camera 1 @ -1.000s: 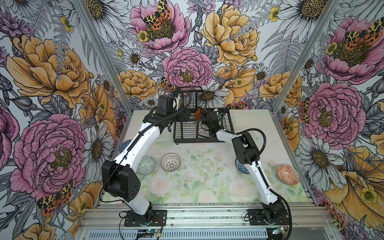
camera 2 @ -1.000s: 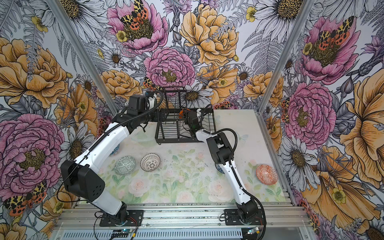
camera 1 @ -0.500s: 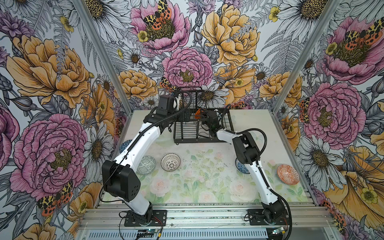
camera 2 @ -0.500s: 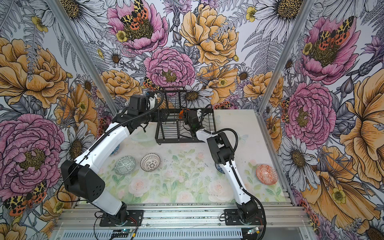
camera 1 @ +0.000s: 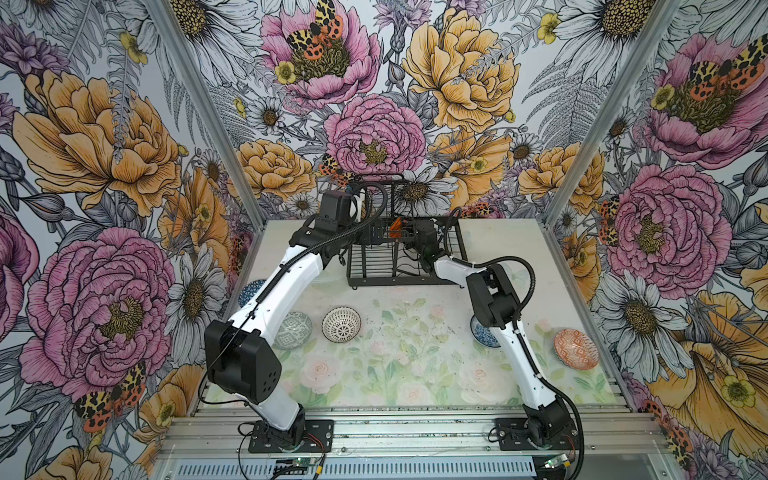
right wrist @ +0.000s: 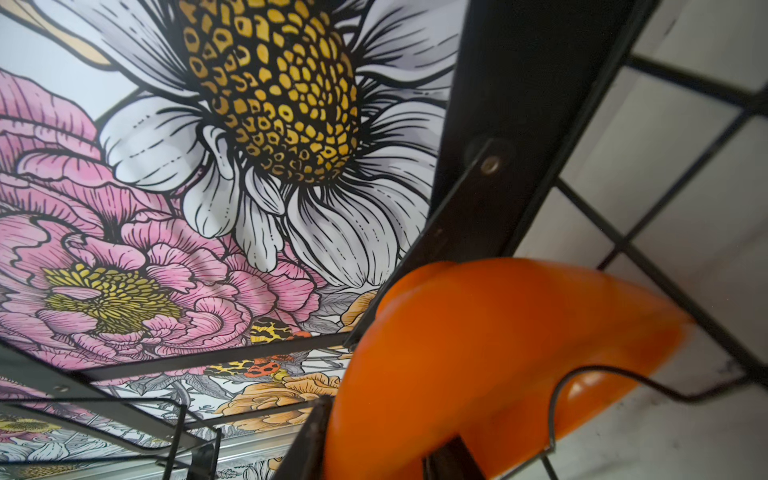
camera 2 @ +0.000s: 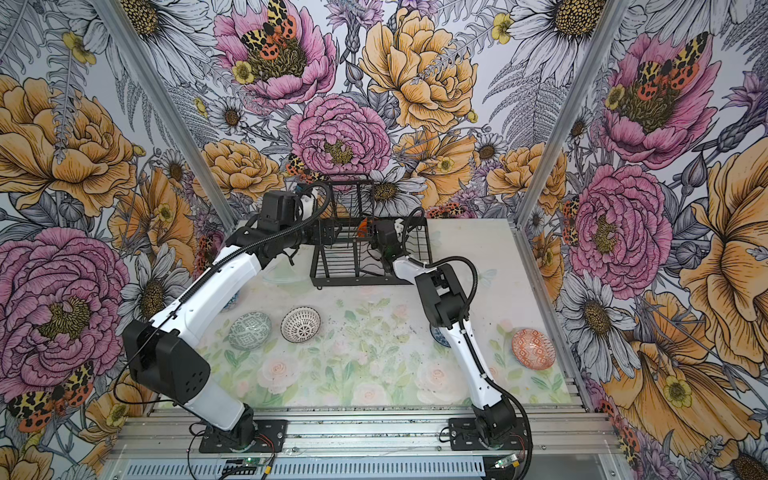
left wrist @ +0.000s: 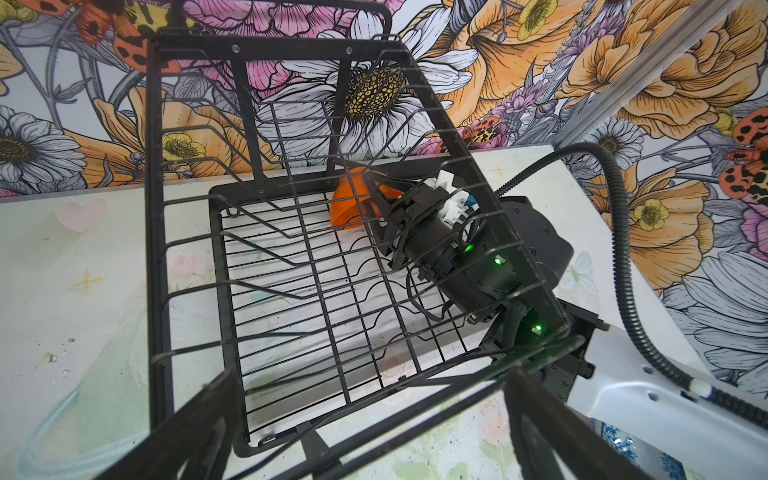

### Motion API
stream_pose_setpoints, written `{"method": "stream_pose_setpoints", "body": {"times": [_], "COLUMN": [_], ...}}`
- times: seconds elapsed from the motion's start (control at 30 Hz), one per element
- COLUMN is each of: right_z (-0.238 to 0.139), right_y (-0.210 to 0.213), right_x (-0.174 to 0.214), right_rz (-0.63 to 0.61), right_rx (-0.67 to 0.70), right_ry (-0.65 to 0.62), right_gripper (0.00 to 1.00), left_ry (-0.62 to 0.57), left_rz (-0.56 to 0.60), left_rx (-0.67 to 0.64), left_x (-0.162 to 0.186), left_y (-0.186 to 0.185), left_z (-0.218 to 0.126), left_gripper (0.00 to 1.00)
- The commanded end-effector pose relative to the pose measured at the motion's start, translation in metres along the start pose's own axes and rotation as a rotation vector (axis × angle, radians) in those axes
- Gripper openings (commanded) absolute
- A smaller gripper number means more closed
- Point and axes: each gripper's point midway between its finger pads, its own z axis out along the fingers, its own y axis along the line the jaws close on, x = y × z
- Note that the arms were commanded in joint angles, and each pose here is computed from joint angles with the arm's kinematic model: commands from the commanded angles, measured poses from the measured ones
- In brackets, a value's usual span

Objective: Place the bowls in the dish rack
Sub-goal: 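Open the right gripper and lift it off the orange bowl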

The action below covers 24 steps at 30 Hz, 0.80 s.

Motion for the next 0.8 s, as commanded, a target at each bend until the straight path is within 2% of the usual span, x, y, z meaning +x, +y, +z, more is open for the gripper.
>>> {"method": "stream_pose_setpoints", "body": {"times": [0.0,0.77], "right_z": [0.001,-0.012], "right_y": [-0.016,0.007], "right_x": [-0.011,-0.022], "right_rz": [-0.012,-0.062], "right_rx": [0.071,0.043], "right_ry": [-0.015,-0.004], "right_gripper": [0.4,0.66], "left_ry": [-0.043,-0.059], "left_rz": [0.006,0.003], "left_rx": [0.002,0.007], "left_x": [-0.015,-0.017], "left_y": [-0.006,-0.011], "left_z": [-0.011,-0.014], "left_gripper": [0.99,0.99]}}
